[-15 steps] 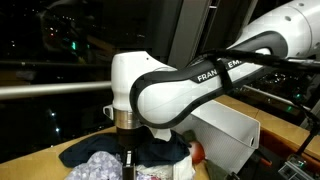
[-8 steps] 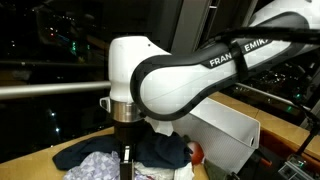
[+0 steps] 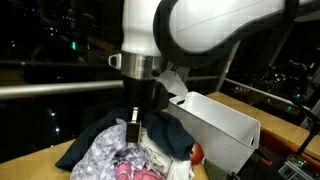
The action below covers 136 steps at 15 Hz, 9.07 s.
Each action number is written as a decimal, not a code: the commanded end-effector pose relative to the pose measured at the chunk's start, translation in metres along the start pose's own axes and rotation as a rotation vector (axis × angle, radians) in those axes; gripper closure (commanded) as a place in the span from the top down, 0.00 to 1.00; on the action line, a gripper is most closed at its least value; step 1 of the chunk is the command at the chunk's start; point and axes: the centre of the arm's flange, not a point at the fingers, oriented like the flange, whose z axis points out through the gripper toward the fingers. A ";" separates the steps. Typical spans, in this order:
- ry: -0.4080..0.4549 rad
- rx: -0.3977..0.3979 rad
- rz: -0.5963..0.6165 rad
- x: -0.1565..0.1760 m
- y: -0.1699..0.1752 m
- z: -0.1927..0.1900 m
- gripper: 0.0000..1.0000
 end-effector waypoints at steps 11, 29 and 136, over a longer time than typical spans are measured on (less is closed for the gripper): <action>0.124 -0.179 0.306 -0.199 0.113 -0.208 0.00; 0.119 -0.310 0.556 -0.379 0.136 -0.361 0.00; 0.009 0.021 0.102 -0.077 0.017 0.037 1.00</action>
